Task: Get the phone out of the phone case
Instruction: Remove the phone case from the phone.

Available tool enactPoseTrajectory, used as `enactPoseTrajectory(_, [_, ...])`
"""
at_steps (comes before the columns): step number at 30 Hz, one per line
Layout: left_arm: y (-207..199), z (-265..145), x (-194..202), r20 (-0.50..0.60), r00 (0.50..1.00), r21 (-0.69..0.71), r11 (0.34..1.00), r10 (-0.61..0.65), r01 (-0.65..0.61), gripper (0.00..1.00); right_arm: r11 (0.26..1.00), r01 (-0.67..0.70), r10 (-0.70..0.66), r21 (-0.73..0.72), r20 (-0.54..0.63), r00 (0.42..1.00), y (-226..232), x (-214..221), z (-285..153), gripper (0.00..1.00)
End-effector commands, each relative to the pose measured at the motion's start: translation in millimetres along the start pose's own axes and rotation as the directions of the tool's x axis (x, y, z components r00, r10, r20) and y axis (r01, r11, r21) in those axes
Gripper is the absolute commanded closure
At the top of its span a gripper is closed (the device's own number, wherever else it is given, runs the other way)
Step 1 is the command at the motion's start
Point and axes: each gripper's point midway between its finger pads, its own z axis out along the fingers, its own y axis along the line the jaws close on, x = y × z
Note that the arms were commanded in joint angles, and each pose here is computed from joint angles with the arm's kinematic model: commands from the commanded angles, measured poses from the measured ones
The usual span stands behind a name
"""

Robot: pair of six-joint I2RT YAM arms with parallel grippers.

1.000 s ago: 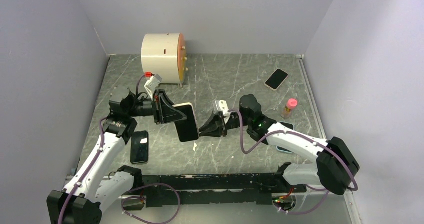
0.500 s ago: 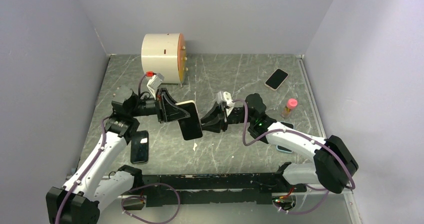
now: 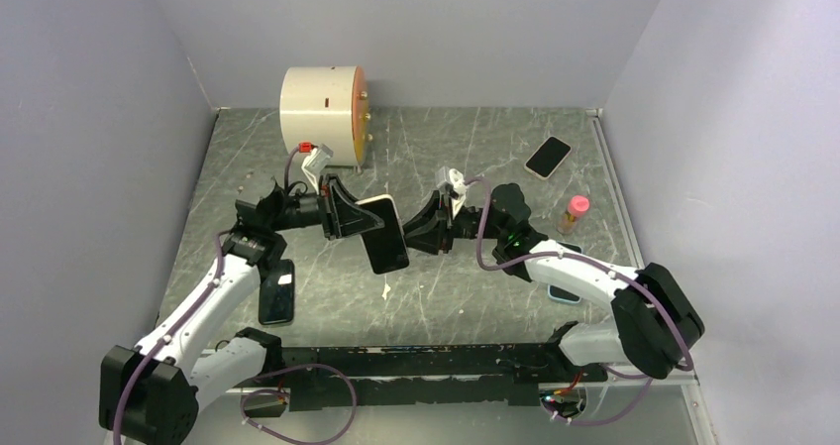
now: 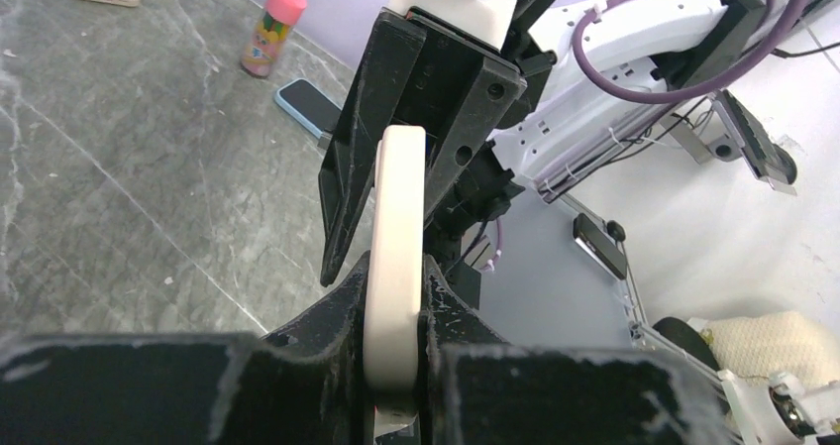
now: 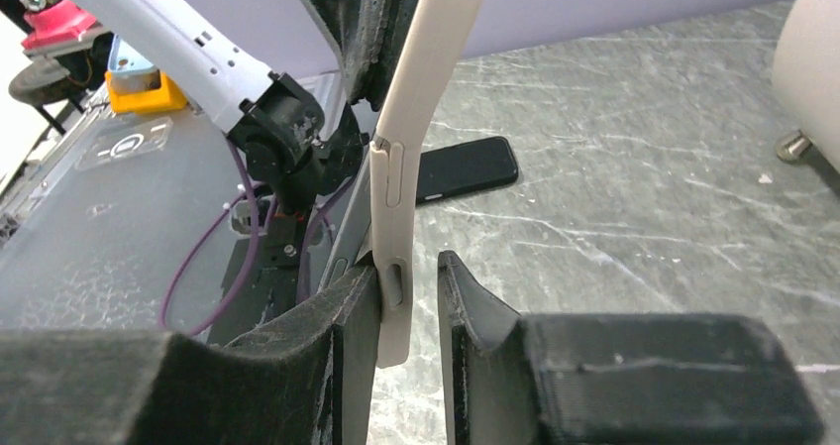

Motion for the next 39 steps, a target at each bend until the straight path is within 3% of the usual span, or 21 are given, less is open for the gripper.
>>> enactPoseTrajectory(1, [23, 7, 4, 0.030, 1.000, -0.065, 0.998, -0.006, 0.008, 0.98, 0.994, 0.111, -0.107, -0.019, 0.153, 0.982, 7, -52, 2, 0.70])
enactPoseTrajectory(7, [53, 17, 18, 0.000, 1.000, -0.133, 0.991, 0.005, -0.005, 0.97, 0.994, 0.100, -0.094, -0.036, 0.128, 0.987, 12, -48, 0, 0.70])
enactPoseTrajectory(13, [66, 32, 26, -0.019, 0.999, -0.081, 0.996, 0.029, -0.031, 0.97, 0.995, 0.087, -0.083, -0.040, 0.098, 0.992, 13, -36, -2, 0.71])
enactPoseTrajectory(18, [83, 42, 30, -0.031, 0.999, -0.067, 0.997, 0.029, -0.031, 0.97, 0.997, 0.070, -0.067, -0.030, 0.093, 0.993, 10, -24, -6, 0.81])
enactPoseTrajectory(21, [96, 45, 33, -0.033, 0.999, -0.096, 0.995, 0.022, -0.025, 0.97, 0.999, 0.043, -0.040, -0.025, 0.108, 0.993, 8, -19, -12, 0.95])
enactPoseTrajectory(23, [107, 47, 35, -0.036, 0.999, -0.122, 0.992, 0.012, -0.016, 0.91, 0.999, 0.030, -0.027, -0.023, 0.121, 0.992, 7, -18, -16, 1.00])
enactPoseTrajectory(30, [139, 53, 39, -0.037, 0.999, -0.212, 0.977, -0.016, 0.008, 0.64, 0.999, -0.033, 0.031, 0.037, 0.073, 0.997, -8, 0, -26, 1.00])
enactPoseTrajectory(35, [158, 55, 40, -0.024, 0.999, -0.267, 0.963, -0.036, 0.029, 0.44, 0.985, -0.072, 0.069, 0.158, 0.021, 0.997, -31, 15, -29, 1.00])
enactPoseTrajectory(39, [181, 47, 41, -0.010, 0.998, -0.399, 0.916, -0.055, 0.046, 0.34, 0.953, -0.135, 0.139, 0.272, 0.001, 0.990, -53, 30, -36, 1.00])
